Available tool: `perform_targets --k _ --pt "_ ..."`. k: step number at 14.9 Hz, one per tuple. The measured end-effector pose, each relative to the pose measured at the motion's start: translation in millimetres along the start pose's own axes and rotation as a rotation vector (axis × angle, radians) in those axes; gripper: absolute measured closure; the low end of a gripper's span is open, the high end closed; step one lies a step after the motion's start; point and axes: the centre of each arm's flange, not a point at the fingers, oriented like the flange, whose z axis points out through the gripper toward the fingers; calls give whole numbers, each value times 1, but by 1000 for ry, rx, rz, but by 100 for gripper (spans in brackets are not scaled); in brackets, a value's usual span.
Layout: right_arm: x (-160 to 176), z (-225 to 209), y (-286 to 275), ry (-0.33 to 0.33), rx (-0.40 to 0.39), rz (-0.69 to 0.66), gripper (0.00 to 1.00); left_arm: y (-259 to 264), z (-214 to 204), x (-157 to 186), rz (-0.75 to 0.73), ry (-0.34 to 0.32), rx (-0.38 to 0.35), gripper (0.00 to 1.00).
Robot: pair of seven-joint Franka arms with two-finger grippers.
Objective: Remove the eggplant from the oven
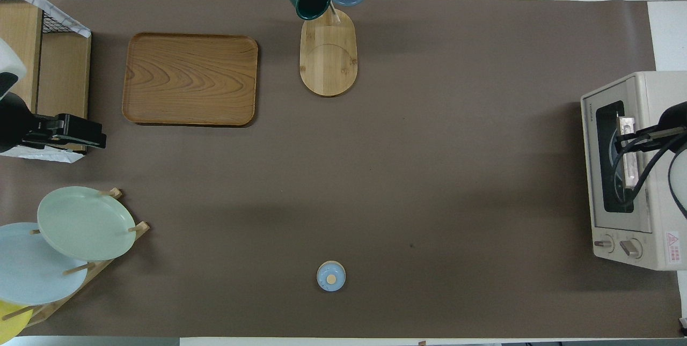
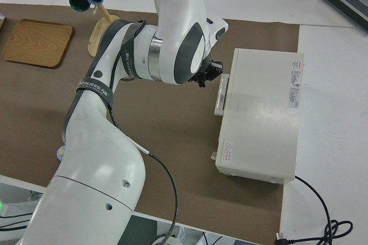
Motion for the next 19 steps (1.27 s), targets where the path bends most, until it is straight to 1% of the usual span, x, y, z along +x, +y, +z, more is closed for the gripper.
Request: perform_targets --k 3,7,19 --pt "-7 18 13 -9 -33 39 99 0 0 0 0 0 0 0" --pt "-7 27 19 -9 -83 28 99 0 0 0 0 0 0 0" --pt "-10 42 26 -22 -88 35 99 0 0 0 0 0 0 0"
